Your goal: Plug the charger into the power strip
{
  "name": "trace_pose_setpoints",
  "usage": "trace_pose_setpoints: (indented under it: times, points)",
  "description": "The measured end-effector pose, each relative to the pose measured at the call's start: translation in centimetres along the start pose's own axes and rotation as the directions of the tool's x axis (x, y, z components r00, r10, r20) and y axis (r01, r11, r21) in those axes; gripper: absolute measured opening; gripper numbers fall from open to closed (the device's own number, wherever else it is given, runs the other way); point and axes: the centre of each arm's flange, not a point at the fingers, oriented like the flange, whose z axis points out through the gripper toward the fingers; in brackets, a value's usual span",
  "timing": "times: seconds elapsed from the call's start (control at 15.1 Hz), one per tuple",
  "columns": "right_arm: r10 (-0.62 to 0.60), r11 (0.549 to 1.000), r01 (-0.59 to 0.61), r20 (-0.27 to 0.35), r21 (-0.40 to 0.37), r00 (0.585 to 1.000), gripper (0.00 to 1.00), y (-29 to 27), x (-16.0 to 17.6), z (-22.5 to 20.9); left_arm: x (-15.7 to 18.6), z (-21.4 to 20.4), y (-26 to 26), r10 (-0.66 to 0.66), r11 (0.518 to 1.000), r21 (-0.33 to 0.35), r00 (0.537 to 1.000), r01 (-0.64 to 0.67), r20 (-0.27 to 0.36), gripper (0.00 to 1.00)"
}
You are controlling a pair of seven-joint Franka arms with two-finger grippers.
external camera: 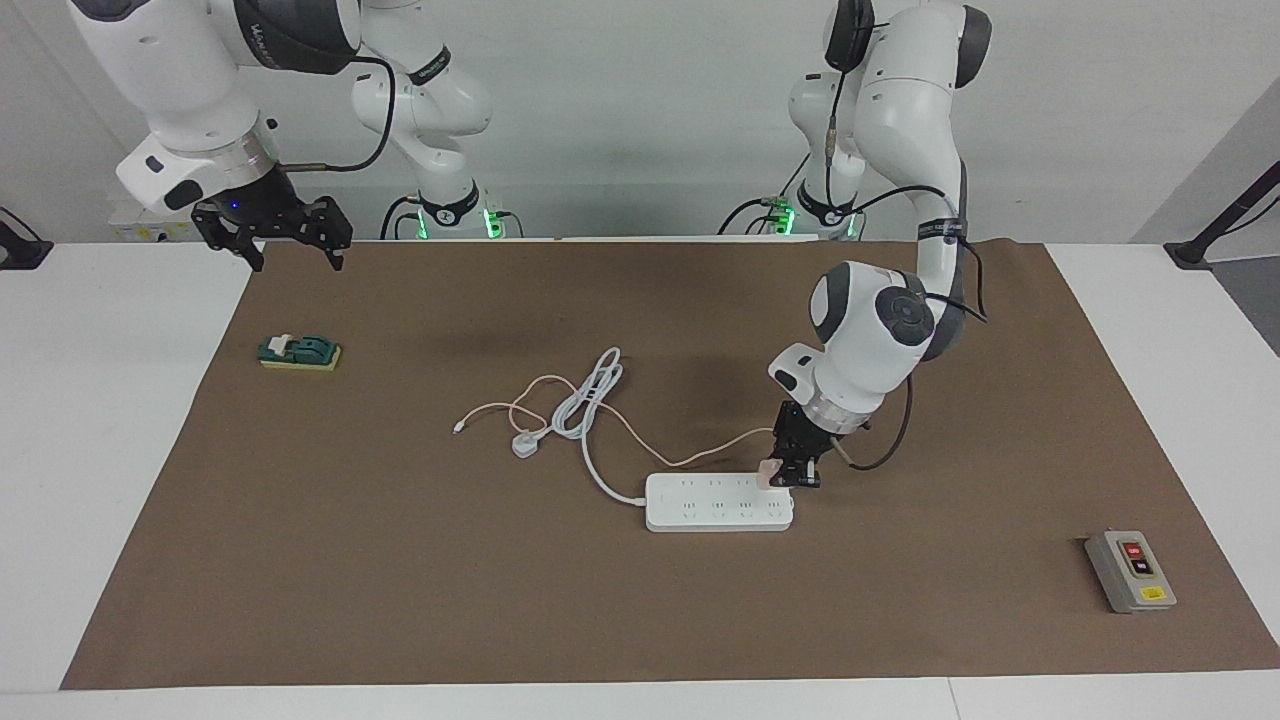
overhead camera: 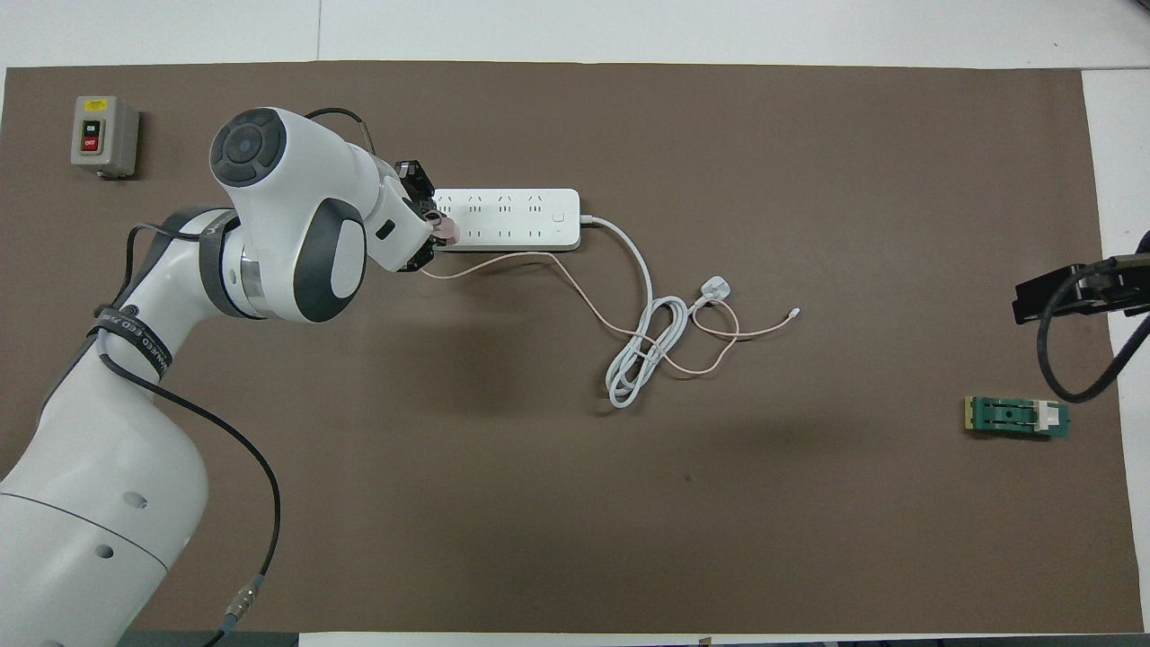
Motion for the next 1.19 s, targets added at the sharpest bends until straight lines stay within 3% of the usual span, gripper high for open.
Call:
trace_pose_setpoints:
  times: [0.4,0.53,0.6,0.93,0.99,1.19]
  points:
    - [0.000,1.000,0.000,0.000,0.000,1.000,1.00,0.0,0.0,0.0,0.1,0.0,-0.7,0.001,0.999,-0.035,1.000,-0.001,0.001,0.32]
    - [0.000,1.000,0.000,0.000,0.000,1.000,1.00,0.0,0.0,0.0,0.4,0.3,-0.7,0.002,0.999,-0.052,1.000,-0.003,-0.006,0.37]
    - [0.000,1.000,0.000,0.000,0.000,1.000,1.00,0.0,0.0,0.0,0.7,0.4,-0.7,0.005,0.998,-0.055,1.000,-0.005,-0.009,0.41]
    - [0.000,1.000,0.000,0.000,0.000,1.000,1.00,0.0,0.0,0.0,1.1,0.1,-1.1,0.002,0.998,-0.062,1.000,-0.004,-0.020,0.94]
    - [0.000,1.000,0.000,0.000,0.000,1.000,1.00,0.0,0.0,0.0,1.2,-0.2,-1.3,-0.001,0.998,-0.062,1.000,-0.001,-0.027,1.00]
    - [0.000,1.000,0.000,0.000,0.000,1.000,1.00,0.0,0.0,0.0,1.8,-2.0,-1.9,-0.028,0.998,-0.048,0.999,0.026,-0.039,1.00]
